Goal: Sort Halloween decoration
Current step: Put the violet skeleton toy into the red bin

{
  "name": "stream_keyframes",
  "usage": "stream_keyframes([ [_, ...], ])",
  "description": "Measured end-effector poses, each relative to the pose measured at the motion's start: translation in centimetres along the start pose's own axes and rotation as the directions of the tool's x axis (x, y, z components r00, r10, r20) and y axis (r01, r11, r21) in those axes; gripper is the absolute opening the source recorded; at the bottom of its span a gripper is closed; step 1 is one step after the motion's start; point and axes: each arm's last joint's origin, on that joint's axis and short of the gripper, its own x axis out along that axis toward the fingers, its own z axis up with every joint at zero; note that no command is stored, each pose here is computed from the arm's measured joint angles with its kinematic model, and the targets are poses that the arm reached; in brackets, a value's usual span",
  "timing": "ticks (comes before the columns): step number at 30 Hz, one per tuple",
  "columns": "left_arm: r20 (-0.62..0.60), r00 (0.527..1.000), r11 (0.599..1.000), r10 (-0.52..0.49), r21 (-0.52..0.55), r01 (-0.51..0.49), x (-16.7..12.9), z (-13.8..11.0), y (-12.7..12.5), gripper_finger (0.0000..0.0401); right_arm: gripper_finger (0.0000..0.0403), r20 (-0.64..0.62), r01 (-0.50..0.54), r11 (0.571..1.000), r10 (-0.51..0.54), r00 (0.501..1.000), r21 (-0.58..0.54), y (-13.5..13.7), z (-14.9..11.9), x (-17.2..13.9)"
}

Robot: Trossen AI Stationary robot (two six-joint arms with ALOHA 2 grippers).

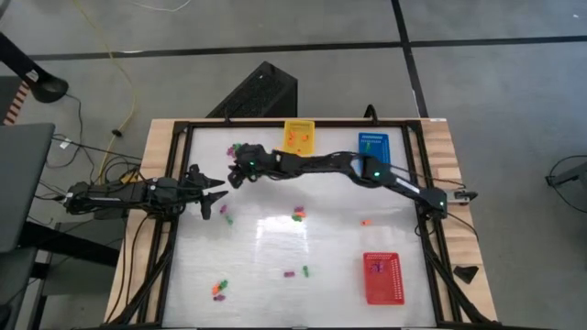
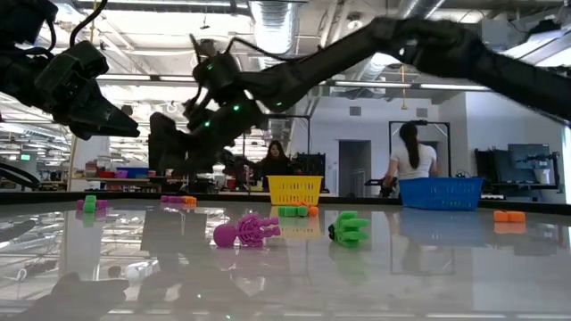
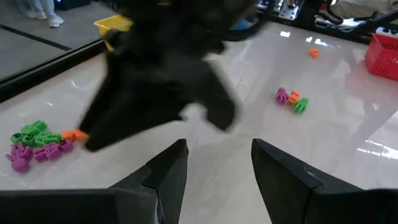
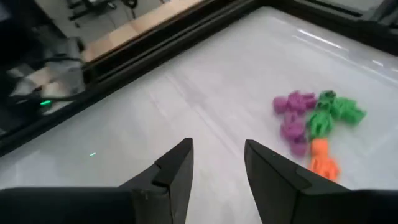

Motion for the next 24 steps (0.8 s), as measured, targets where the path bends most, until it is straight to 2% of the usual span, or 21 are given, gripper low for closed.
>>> stream_keyframes([
  [2,0.0,1.0,1.0,0.0,0.0,0.0,0.0,0.0,0.0,0.0169,0.0178,0.005,0.03,1.0,-0.03,1.0,0.003,-0.5,0.6,0.9],
  [5,0.0,1.0,1.0,0.0,0.0,0.0,0.0,0.0,0.0,0.0169,0.0188,0.045,0.033,0.999,-0.033,0.998,0.004,-1.7,0.0,1.7],
  [15,0.0,1.0,1.0,0.0,0.0,0.0,0.0,0.0,0.0,0.0169,0.0198,0.017,0.127,0.988,-0.128,0.992,0.088,-4.1,-0.7,2.5],
  [21,0.0,1.0,1.0,0.001,0.0,-0.001,0.0,0.0,0.0,0.0169,0.0177,-0.002,0.138,0.988,-0.138,0.99,0.065,-3.8,-1.0,2.4],
  [24,0.0,1.0,1.0,0.0,0.0,0.0,0.0,0.0,0.0,0.0169,0.017,0.015,0.121,0.993,-0.121,0.993,-0.017,-3.6,-0.9,2.5],
])
